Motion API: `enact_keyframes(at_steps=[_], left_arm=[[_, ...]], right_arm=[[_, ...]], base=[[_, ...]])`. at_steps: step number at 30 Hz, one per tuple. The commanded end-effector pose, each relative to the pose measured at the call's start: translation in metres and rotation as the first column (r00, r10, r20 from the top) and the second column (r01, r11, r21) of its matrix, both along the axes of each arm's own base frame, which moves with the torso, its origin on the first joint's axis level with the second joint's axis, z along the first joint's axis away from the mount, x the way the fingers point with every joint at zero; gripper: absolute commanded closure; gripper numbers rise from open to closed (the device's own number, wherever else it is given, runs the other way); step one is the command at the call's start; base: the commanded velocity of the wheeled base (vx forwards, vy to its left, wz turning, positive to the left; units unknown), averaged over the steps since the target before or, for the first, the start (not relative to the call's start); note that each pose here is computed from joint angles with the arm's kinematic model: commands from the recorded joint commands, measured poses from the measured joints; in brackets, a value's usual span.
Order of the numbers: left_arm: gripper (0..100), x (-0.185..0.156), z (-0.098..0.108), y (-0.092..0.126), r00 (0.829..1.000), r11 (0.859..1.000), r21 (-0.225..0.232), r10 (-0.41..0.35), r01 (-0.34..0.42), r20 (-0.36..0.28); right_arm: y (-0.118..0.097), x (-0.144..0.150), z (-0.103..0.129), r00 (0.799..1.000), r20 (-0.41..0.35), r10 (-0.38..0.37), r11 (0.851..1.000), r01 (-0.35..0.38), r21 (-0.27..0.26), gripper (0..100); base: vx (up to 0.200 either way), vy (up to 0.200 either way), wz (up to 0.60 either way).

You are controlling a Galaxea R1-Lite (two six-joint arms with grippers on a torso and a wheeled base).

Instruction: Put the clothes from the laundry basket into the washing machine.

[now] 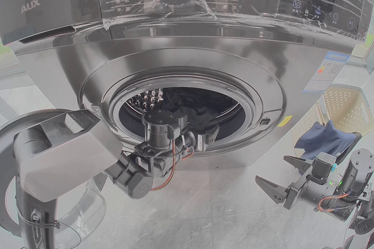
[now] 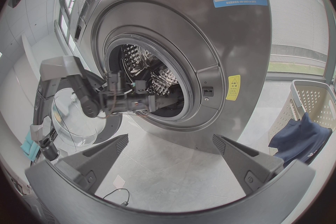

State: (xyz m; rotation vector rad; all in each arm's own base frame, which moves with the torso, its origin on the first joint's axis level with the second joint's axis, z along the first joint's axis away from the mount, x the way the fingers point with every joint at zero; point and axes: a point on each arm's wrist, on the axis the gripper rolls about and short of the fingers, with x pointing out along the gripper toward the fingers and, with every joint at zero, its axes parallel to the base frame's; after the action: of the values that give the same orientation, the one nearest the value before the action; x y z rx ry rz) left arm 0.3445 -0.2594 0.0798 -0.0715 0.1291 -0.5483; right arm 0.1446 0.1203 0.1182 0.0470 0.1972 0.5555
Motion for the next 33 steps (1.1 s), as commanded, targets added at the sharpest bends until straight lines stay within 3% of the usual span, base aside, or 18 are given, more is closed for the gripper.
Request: enact_keyframes(at_steps=[1,12,18,25,33], left_arm=[[0,-0.1,0.042,0.008,0.983,0.984,-0.014,-0.177,0.177,0.045],[0,-0.182,0.059,0.058,0.961,0.964,-0.005,-0.263,0.264,0.08],[0,-0.206,0.079,0.095,0.963,0.969,-0.043,-0.235,0.243,0.132],[0,-0.229,0.077,0.142,0.977,0.985,-0.056,-0.154,0.164,0.146],[0,-0.256,0.076,0.193,0.983,0.997,-0.071,-0.014,0.027,0.184]], right_arm=[[-0.002,-0.002,-0.001,1.0,-0.001,0.001,1.0,-0.001,-0.001,0],[-0.004,-0.005,0.002,1.0,0.01,0.004,1.0,-0.004,0.006,0],[-0.009,-0.011,0.012,0.998,0.059,0.012,0.999,-0.014,0.036,0],[-0.018,-0.021,0.026,0.991,0.128,0.023,0.997,-0.032,0.065,0],[-0.031,-0.032,0.022,0.991,0.132,-0.004,0.998,-0.004,0.066,0]], base=[[0.0,0.0,0.0],[0.0,0.0,0.0],[0.0,0.0,0.0],[-0.057,0.0,0.0],[-0.05,0.0,0.0]])
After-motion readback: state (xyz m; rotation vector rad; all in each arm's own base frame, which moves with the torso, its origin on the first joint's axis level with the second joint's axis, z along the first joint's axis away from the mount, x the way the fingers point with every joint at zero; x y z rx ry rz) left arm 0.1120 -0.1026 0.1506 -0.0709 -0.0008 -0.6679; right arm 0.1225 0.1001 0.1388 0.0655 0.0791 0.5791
